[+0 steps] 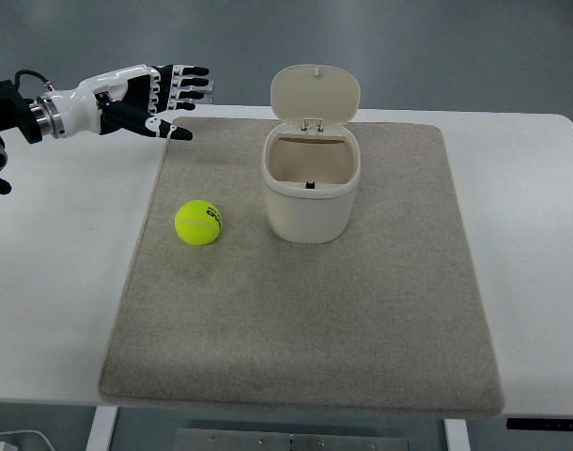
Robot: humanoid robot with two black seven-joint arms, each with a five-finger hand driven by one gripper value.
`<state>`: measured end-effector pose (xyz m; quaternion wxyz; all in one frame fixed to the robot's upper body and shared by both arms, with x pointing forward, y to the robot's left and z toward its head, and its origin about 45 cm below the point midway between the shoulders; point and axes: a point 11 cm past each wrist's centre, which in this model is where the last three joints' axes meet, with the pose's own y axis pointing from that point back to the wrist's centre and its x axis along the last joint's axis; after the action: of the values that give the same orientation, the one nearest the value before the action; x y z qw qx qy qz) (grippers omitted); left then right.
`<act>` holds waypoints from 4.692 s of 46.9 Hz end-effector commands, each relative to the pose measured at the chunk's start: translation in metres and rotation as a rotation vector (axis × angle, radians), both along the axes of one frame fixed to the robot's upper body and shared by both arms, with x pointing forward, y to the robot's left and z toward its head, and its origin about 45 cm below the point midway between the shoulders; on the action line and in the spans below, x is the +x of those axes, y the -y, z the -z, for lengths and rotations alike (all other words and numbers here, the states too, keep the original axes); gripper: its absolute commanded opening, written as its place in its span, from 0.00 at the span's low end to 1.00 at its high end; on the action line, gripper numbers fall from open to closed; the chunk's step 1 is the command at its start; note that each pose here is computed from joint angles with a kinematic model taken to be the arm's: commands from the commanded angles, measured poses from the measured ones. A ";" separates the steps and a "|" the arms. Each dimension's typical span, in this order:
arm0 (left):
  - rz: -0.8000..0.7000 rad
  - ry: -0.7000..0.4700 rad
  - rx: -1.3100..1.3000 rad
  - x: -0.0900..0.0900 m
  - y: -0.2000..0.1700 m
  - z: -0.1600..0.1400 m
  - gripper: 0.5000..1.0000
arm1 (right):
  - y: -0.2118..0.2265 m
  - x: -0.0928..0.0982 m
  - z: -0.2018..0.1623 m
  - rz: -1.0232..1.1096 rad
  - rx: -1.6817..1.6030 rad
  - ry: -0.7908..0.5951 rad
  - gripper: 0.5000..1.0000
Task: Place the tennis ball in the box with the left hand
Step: 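Extend the left hand forward over the mat toward the yellow tennis ball, then lower the left hand onto the tennis ball and curl fingers around it, then lift the grasped tennis ball off the mat with the left hand, then carry the ball with the left hand over the open cream bin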
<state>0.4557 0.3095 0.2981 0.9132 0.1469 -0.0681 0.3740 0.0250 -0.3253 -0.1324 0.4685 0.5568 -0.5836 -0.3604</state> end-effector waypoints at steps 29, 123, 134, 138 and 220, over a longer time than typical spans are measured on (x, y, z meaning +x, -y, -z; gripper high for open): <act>0.146 0.173 0.311 -0.024 0.010 -0.001 0.97 | 0.000 0.000 0.000 0.000 0.000 -0.001 0.88; 0.337 0.623 0.759 -0.074 0.024 0.074 0.42 | 0.000 0.000 0.000 0.000 0.000 0.001 0.88; 0.336 0.626 0.761 -0.073 0.024 0.072 0.00 | 0.000 0.000 0.000 0.000 0.000 -0.001 0.88; 0.328 0.637 0.762 -0.071 0.023 0.069 0.00 | 0.000 0.000 0.000 0.000 0.000 -0.001 0.88; 0.428 1.443 0.804 -0.053 0.141 -0.039 0.00 | 0.000 0.000 0.000 0.000 0.000 0.001 0.88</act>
<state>0.4028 0.1702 0.3392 0.5720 0.1714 -0.7895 0.1421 0.0250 -0.3253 -0.1324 0.4684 0.5568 -0.5837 -0.3604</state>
